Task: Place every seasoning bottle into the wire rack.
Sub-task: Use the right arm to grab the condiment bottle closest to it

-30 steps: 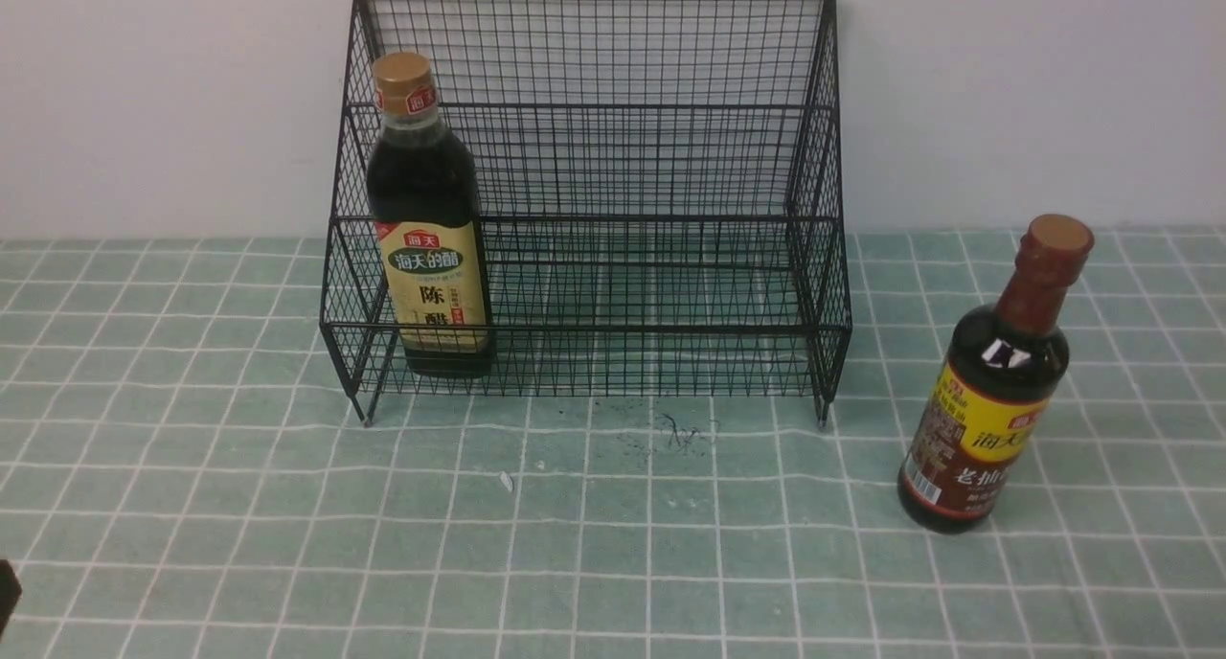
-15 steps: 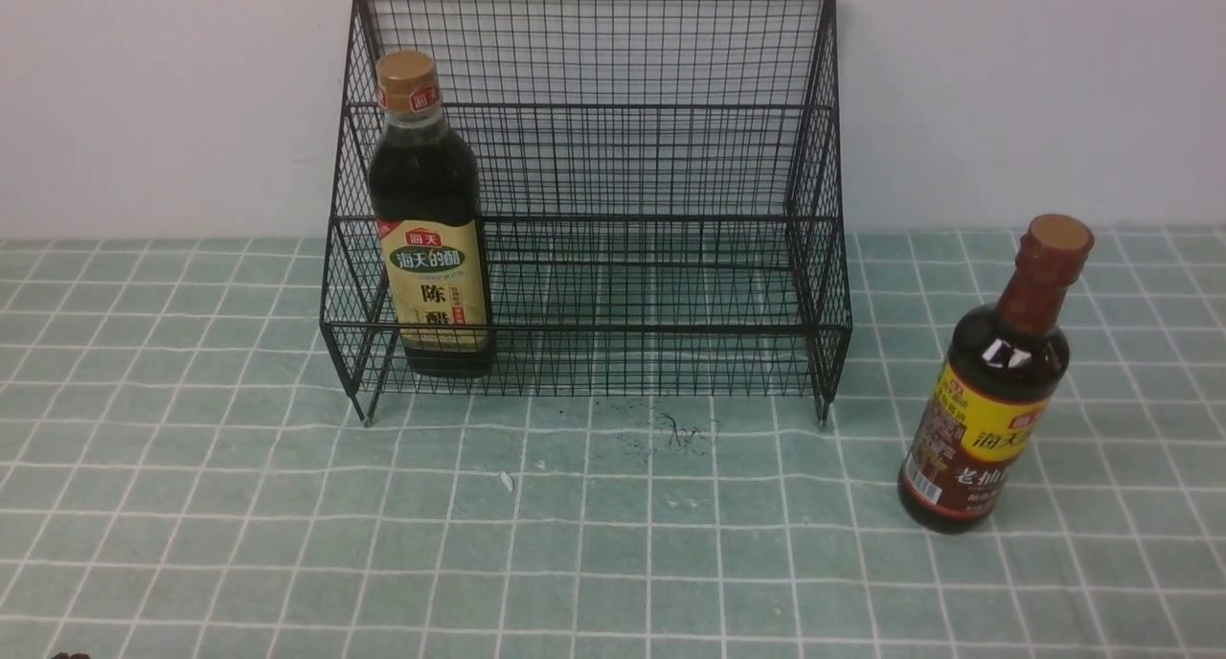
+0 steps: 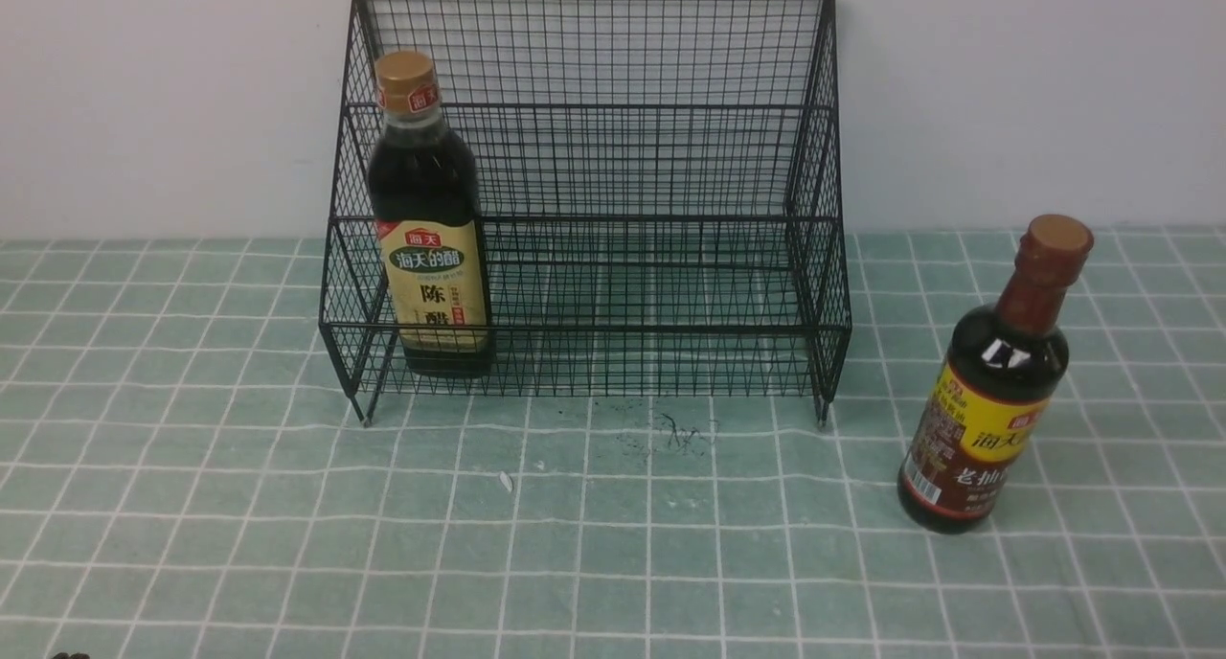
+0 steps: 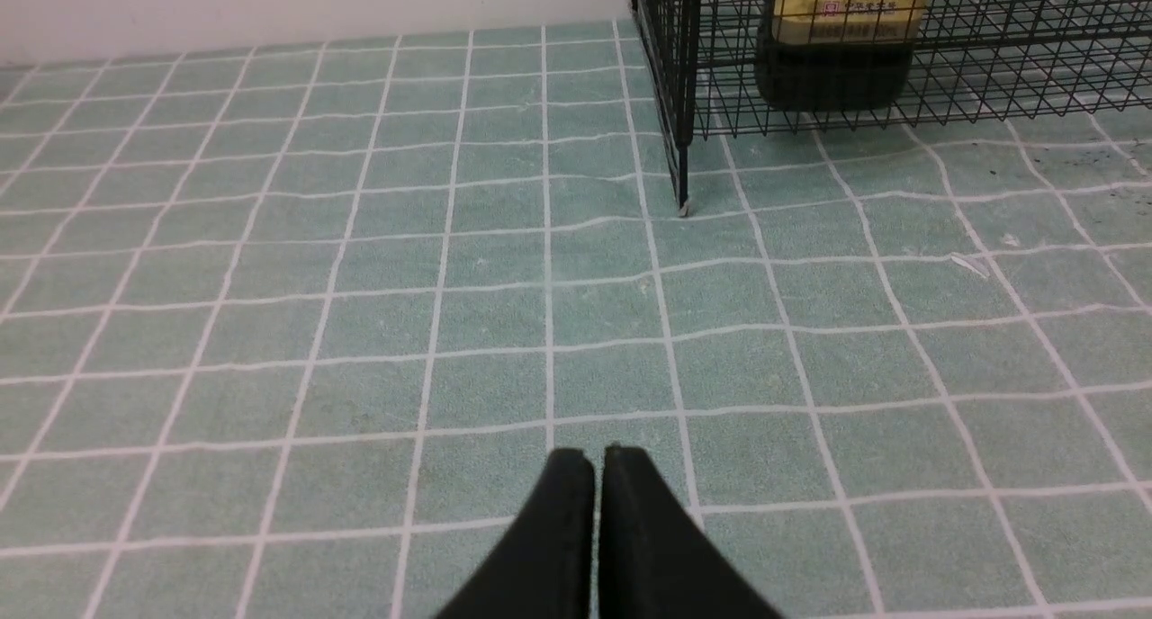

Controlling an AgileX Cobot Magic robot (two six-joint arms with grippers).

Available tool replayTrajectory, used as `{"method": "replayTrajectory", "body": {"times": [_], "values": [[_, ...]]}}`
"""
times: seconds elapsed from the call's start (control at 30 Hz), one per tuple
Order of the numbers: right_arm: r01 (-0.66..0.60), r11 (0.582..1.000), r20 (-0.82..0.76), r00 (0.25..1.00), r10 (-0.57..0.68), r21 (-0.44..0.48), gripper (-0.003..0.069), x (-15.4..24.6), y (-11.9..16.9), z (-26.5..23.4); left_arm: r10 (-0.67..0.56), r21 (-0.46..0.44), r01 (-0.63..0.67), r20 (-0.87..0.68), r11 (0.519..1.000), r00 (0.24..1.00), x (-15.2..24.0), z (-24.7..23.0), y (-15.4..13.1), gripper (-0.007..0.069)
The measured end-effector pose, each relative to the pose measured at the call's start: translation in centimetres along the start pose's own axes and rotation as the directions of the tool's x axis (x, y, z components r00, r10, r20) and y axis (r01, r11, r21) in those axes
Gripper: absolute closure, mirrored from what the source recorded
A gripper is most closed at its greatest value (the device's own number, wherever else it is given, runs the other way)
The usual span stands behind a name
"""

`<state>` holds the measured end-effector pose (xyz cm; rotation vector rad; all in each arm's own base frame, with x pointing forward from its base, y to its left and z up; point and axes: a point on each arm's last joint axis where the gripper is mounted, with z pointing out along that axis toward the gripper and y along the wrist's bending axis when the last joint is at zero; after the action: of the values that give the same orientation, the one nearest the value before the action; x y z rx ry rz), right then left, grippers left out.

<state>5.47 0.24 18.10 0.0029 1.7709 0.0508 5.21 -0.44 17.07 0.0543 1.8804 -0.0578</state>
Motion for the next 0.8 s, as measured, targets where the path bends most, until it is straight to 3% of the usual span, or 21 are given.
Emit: {"method": "replayTrajectory", "body": {"times": [0.4,0.5,0.63,0.7,0.8], "values": [[0.005,1.0,0.0,1.0,-0.005,0.001,0.0676,0.0,0.0,0.0,0.0,0.0,0.0,0.0,1.0,1.0,0.0,0.0,0.0,0.0631],[-0.098,0.995,0.057,0.993,0.099,-0.021,0.0676,-0.5,0.1,0.0,0.0,0.0,0.0,0.0,1.0,1.0,0.0,0.0,0.0,0.0631],[-0.297,0.952,0.213,0.928,0.306,-0.075,0.0676,-1.9,0.1,-0.2,0.0,0.0,0.0,0.0,1.0,1.0,0.0,0.0,0.0,0.0631],[-0.439,0.89,0.295,0.84,0.455,-0.12,0.0676,-2.8,-0.3,-0.4,0.0,0.0,0.0,0.0,1.0,1.0,0.0,0.0,0.0,0.0631],[-0.536,0.83,0.366,0.75,0.551,-0.154,0.0676,-3.4,-0.7,-0.7,0.0,0.0,0.0,0.0,1.0,1.0,0.0,0.0,0.0,0.0631]]}}
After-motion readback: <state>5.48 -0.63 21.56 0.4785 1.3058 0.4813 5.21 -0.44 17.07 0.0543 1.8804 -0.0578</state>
